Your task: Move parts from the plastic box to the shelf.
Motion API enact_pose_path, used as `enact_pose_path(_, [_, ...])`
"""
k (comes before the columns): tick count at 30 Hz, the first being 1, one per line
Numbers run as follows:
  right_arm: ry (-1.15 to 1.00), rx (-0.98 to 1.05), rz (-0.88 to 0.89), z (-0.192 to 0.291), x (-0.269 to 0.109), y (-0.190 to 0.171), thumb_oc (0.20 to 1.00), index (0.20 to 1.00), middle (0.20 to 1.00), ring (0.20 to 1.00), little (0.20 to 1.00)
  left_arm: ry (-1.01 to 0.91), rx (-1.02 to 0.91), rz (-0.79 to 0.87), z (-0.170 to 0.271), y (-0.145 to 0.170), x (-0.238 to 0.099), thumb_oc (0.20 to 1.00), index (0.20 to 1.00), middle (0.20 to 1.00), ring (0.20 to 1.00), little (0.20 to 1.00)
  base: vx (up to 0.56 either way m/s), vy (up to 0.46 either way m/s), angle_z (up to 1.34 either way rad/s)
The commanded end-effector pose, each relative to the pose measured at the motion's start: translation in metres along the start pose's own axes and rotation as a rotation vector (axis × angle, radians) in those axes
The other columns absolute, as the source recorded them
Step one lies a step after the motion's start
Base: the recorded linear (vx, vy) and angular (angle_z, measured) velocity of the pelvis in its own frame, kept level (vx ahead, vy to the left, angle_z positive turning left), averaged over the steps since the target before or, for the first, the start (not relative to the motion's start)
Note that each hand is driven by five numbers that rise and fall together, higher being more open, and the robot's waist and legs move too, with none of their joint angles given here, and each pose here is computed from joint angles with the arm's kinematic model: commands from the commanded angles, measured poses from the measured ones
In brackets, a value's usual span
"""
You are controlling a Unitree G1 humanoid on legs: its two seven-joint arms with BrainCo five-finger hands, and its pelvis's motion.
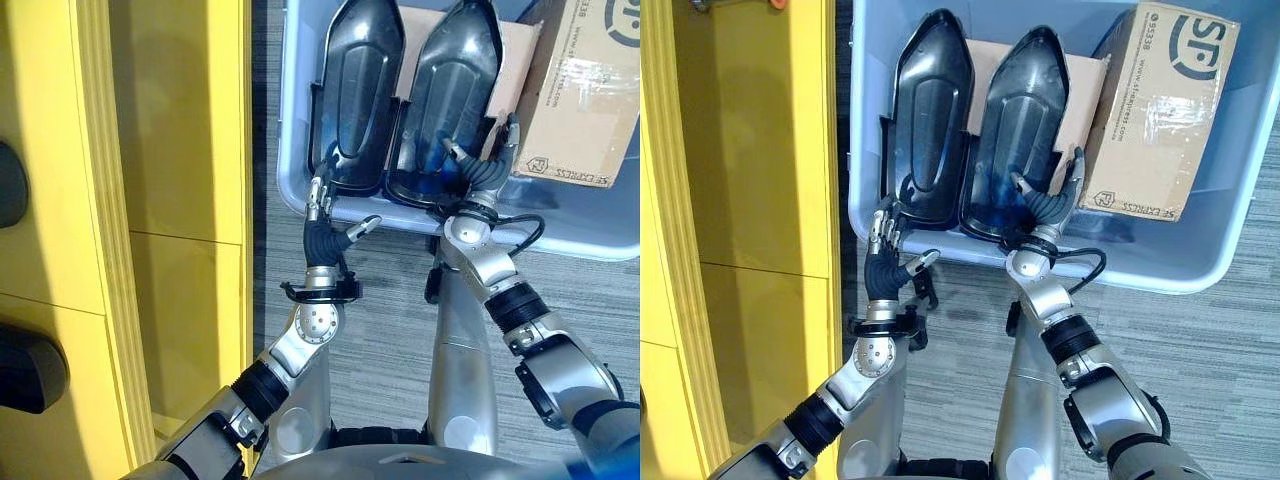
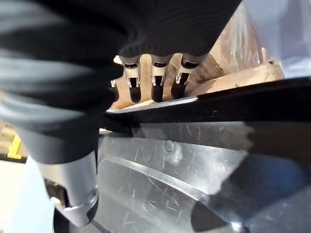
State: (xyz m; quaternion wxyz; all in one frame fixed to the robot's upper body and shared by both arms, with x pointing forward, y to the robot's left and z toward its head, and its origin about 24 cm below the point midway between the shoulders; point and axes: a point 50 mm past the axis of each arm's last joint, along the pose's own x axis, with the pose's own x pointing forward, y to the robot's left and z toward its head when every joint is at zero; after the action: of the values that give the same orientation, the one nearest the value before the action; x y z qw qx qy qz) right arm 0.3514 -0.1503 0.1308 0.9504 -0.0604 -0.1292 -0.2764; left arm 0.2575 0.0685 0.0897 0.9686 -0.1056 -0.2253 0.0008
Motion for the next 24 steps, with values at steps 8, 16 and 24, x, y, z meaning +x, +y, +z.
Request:
enact_pose_path(8, [0.299,-0.449,0.001,-0.082,-0.030,-0.011,0.200,0.200,0.200,0.200,0.200,-0.104,-0.073,-0.015,0.017,0.002,0.000,1.000,1.000,1.000,1.000,1.000,-0.01,0.002,0.02])
enact_pose_path(16, [0.557,-0.314,0.012,-0.115,-0.046,-0.019,0.200,0.200,0.200,0.200,0.200,-0.112,-0.065,-0.009,0.017,0.002,0.004,1.000,1.000,1.000,1.000,1.000,0.00,-0.001,0.01])
enact_pose_path(24, [0.493,-0.329,0.015,-0.110,-0.045,-0.016,0.200,0.200,0.200,0.200,0.200,-0.110,-0.063,-0.020,0.016,0.001,0.004,1.000,1.000,1.000,1.000,1.000,0.00,0.000,0.00])
